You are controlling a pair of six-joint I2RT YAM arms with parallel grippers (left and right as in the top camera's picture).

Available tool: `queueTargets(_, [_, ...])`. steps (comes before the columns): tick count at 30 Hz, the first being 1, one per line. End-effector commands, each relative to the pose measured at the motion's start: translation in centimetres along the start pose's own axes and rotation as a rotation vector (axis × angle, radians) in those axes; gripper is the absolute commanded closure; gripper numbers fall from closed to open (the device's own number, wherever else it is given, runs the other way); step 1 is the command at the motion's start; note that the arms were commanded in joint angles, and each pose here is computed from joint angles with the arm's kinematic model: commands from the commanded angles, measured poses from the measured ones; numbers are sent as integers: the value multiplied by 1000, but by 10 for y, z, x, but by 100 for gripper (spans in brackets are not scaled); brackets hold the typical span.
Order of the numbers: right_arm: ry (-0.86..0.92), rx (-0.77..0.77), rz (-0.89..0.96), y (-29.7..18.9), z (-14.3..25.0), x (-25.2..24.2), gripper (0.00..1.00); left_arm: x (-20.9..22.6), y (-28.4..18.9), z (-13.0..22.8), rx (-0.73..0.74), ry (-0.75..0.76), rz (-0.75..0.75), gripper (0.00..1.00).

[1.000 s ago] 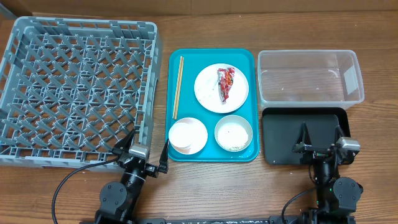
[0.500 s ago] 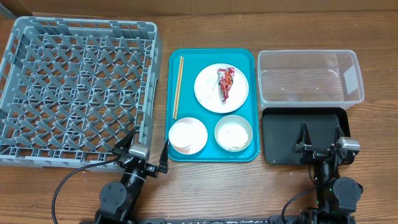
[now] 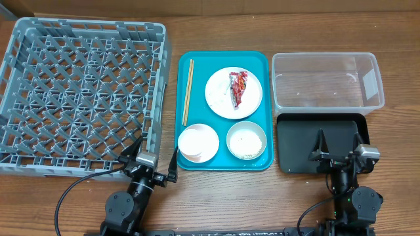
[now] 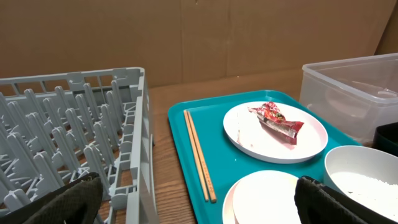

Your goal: Sort waste into correct bins and load items into the dishwasher

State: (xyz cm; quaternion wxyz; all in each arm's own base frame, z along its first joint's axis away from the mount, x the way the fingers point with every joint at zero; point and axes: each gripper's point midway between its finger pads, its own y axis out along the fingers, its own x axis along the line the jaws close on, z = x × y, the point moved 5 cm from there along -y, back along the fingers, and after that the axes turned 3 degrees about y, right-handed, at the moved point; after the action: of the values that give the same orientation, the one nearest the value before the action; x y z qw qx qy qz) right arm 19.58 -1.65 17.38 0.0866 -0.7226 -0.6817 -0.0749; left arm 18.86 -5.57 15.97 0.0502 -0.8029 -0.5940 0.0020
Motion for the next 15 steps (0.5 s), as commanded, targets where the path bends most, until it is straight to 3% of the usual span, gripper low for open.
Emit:
queueTargets(1, [-1,-8,3,0,1,-1,0,-2,0,1,0,-8,13,0])
queueTargets(8, [-1,-2,-21,0,2,2,0,-2,0,-3,-21,-8,8,0])
queueTargets(15, [86,48,-289,-5,4,35,0,-12,-1,-14,-75,-6,98,0])
